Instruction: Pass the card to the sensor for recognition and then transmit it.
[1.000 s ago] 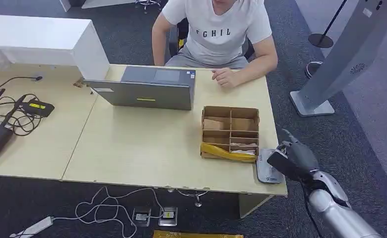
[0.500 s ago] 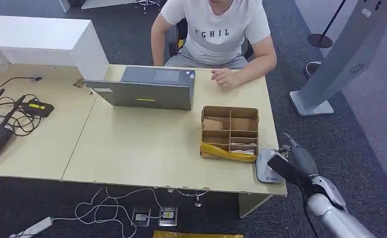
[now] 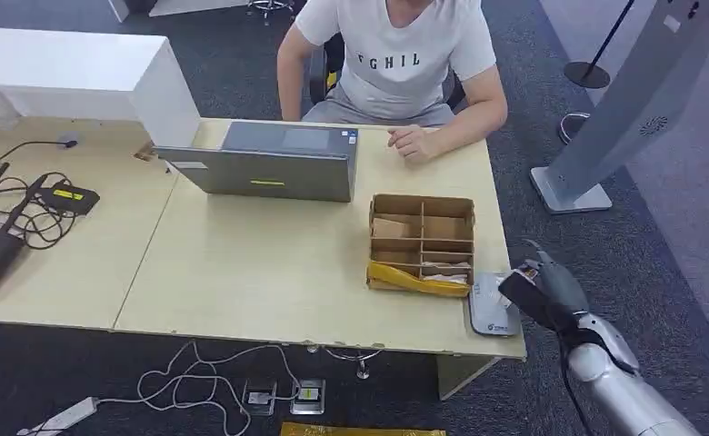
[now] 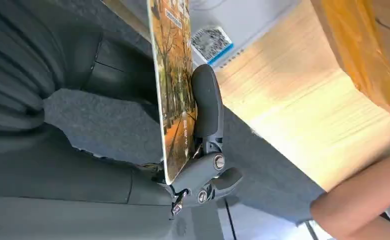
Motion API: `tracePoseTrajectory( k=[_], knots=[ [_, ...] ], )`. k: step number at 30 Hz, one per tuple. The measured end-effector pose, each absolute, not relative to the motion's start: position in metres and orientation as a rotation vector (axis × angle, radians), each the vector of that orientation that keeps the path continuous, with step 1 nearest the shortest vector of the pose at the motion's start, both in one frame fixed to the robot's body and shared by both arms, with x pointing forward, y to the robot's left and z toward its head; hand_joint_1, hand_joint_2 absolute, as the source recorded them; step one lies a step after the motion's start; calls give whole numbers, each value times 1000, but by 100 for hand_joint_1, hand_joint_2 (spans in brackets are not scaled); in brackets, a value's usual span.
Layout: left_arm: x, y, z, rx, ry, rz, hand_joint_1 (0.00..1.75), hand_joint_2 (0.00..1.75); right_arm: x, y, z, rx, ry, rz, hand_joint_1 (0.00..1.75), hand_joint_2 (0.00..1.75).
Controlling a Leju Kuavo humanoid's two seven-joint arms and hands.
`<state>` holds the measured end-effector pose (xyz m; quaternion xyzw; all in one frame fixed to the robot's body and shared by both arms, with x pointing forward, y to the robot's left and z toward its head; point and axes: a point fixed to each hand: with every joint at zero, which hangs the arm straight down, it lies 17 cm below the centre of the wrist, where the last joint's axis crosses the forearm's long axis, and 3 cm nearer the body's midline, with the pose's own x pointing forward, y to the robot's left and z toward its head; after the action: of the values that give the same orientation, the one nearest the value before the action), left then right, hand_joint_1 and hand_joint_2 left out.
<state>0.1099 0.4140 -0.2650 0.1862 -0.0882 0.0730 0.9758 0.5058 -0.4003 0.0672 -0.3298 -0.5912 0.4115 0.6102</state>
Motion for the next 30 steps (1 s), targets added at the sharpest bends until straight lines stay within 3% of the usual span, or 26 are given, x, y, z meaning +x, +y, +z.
tracePoseTrajectory(
  k=[7,16,25,30],
  knots=[
    [111,412,-265,365,-184,142,0,0,531,-361,155,-660,-1498,886,175,175],
    [113,408,-266,356,-194,139,0,0,554,-338,295,-762,-1776,890,175,175],
    [115,402,-266,344,-199,115,0,0,561,-332,355,-956,-1882,958,175,175],
    [116,397,-267,331,-205,90,0,0,570,-323,354,-1040,-1885,997,175,175]
  ],
)
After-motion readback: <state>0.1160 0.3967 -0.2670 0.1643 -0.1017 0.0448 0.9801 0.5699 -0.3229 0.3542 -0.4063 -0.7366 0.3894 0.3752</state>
